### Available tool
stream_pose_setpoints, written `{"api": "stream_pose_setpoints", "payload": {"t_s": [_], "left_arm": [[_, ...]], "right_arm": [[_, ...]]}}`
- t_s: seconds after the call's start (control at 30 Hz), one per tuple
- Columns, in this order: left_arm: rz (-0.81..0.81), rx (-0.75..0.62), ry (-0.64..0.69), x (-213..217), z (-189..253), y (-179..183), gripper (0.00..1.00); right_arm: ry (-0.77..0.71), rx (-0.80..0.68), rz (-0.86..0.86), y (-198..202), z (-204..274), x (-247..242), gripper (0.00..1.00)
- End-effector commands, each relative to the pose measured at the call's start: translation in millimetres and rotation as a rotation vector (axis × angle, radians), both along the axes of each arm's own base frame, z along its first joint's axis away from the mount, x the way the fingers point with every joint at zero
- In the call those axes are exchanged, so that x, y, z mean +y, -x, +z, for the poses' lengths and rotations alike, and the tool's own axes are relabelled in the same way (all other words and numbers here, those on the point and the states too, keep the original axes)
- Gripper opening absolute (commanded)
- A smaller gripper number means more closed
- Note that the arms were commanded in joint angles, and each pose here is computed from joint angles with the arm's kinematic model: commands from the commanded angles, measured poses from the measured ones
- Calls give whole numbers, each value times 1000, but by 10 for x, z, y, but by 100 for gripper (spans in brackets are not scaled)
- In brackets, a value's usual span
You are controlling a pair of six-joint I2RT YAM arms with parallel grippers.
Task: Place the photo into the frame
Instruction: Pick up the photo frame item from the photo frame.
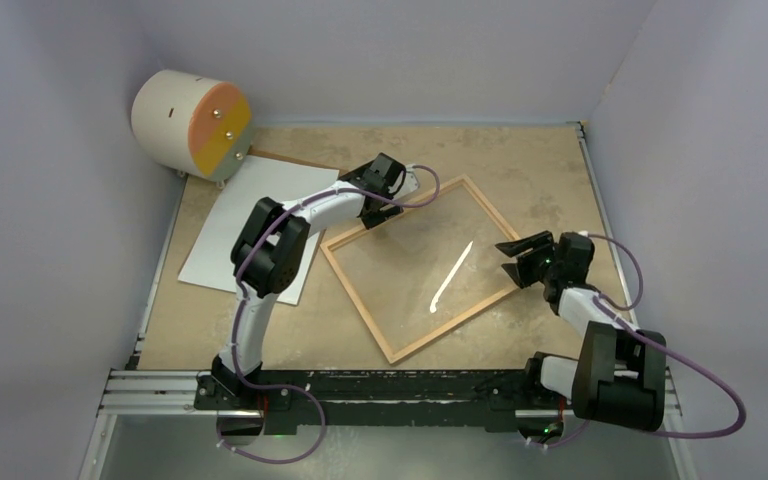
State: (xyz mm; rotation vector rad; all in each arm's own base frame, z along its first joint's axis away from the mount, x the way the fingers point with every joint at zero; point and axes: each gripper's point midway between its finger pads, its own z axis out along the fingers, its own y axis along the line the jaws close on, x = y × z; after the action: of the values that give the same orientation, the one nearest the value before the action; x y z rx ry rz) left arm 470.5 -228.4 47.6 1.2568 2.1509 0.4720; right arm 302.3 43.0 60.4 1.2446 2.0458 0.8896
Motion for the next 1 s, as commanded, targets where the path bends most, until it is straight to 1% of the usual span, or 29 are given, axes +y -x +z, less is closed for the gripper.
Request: {"api": "stream_pose_setpoints", "payload": {"t_s": [0.0, 0.1, 0.27, 0.7, 0.8, 0.97], "left_arm": [[-44, 97, 5, -57, -115, 262, 98], [-44, 94, 7, -62, -86, 255, 98], [-43, 90, 11, -64, -32, 242, 98], [-16, 159, 69, -52, 166, 159, 98], [4, 183, 77, -5, 191, 136, 98], [21, 185, 95, 49, 328, 66, 98]], "right_arm": [[-102, -153, 35, -136, 295, 152, 62], [-131, -198, 28, -154, 362, 171, 67], [-183, -251, 23, -193, 473, 204, 70], [-274, -353, 13, -254, 760, 248, 72], [-279, -362, 6, -245, 793, 244, 73], [-304, -371, 1, -249, 824, 263, 73]]}}
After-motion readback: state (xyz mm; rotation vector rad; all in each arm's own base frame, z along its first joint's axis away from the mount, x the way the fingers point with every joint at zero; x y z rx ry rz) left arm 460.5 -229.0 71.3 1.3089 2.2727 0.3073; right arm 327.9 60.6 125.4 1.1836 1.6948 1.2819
